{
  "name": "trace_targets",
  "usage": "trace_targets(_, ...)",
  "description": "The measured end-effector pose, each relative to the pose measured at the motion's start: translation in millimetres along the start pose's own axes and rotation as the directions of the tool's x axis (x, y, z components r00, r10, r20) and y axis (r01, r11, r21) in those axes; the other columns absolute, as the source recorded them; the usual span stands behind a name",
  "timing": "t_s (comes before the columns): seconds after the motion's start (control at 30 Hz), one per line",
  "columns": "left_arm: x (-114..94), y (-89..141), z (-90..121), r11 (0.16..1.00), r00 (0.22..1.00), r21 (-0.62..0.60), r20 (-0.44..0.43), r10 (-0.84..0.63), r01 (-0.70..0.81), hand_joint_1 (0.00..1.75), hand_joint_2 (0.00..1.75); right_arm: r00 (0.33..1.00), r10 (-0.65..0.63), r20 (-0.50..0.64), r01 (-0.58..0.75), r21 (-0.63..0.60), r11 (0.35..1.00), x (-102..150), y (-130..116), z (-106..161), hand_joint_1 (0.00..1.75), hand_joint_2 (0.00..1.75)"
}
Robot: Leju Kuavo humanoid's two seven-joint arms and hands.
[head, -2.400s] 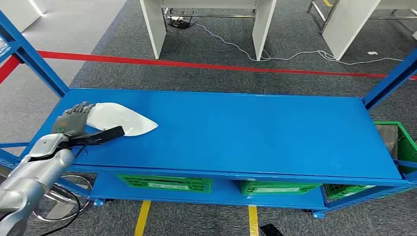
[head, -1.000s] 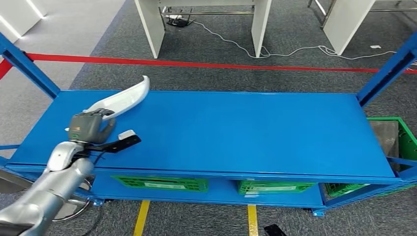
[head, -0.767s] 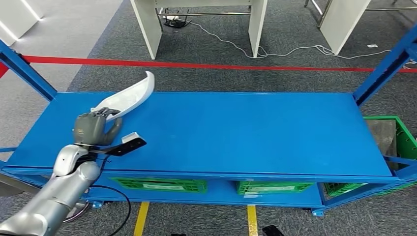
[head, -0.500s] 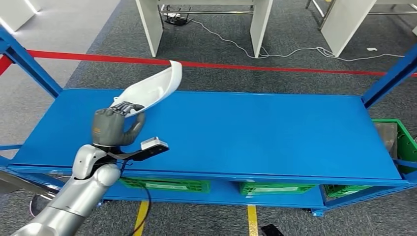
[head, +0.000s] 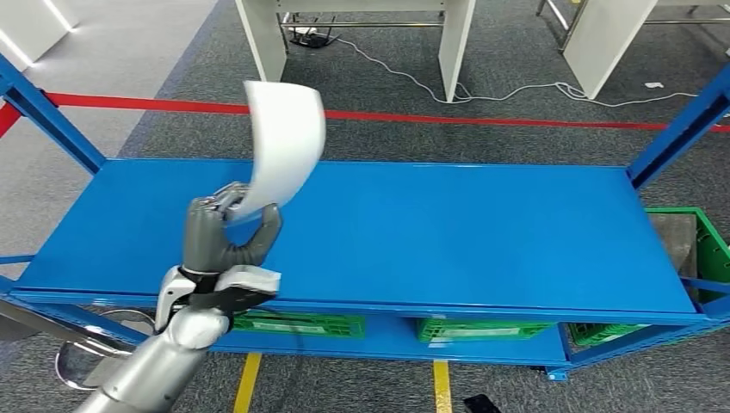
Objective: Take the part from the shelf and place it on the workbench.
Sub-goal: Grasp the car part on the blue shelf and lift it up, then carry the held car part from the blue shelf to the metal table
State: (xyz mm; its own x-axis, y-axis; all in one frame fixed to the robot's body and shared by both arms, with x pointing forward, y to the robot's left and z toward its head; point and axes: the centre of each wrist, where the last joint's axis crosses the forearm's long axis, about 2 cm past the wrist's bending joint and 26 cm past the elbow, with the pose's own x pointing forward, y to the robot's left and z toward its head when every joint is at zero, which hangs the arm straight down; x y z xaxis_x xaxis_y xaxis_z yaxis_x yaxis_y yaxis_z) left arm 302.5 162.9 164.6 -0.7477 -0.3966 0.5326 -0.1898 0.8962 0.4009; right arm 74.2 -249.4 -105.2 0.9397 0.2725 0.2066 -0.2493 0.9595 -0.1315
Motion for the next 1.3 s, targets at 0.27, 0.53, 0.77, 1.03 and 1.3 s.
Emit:
trace_targets(0.27, 27, -9, 29, 0.948, 0.95, 0.108, -0.051, 0.307, -0.301, 1.75, 1.75, 0.999, -0.04, 0.0, 0.04, -0.025, 0.999, -7, 2, 1, 0.0, 0.0)
trace_targets(0.53, 40, -18, 38, 0.888, 0.893, 0.161, -0.071, 0.445, -0.43, 1.75, 1.75, 0.998, -0.051, -0.023, 0.051, -0.003, 0.999, -12, 6, 1, 0.0, 0.0)
trace_targets(0.77, 42, -21, 47, 0.867, 0.867, 0.168, -0.094, 0.488, -0.47, 1.75, 1.75, 0.999, -0.037, 0.01, 0.037, -0.016, 0.999, -13, 6, 2, 0.0, 0.0)
trace_targets(1.03, 46, -24, 55, 0.839, 0.835, 0.155, -0.11, 0.539, -0.522, 1.75, 1.75, 0.999, -0.039, 0.011, 0.039, 0.01, 0.999, -13, 6, 1, 0.0, 0.0)
trace_targets(1.3, 48, -26, 57, 0.833, 0.826, 0.145, -0.116, 0.551, -0.535, 1.75, 1.75, 0.999, -0.054, 0.007, 0.054, 0.02, 0.998, -14, 6, 2, 0.0, 0.0)
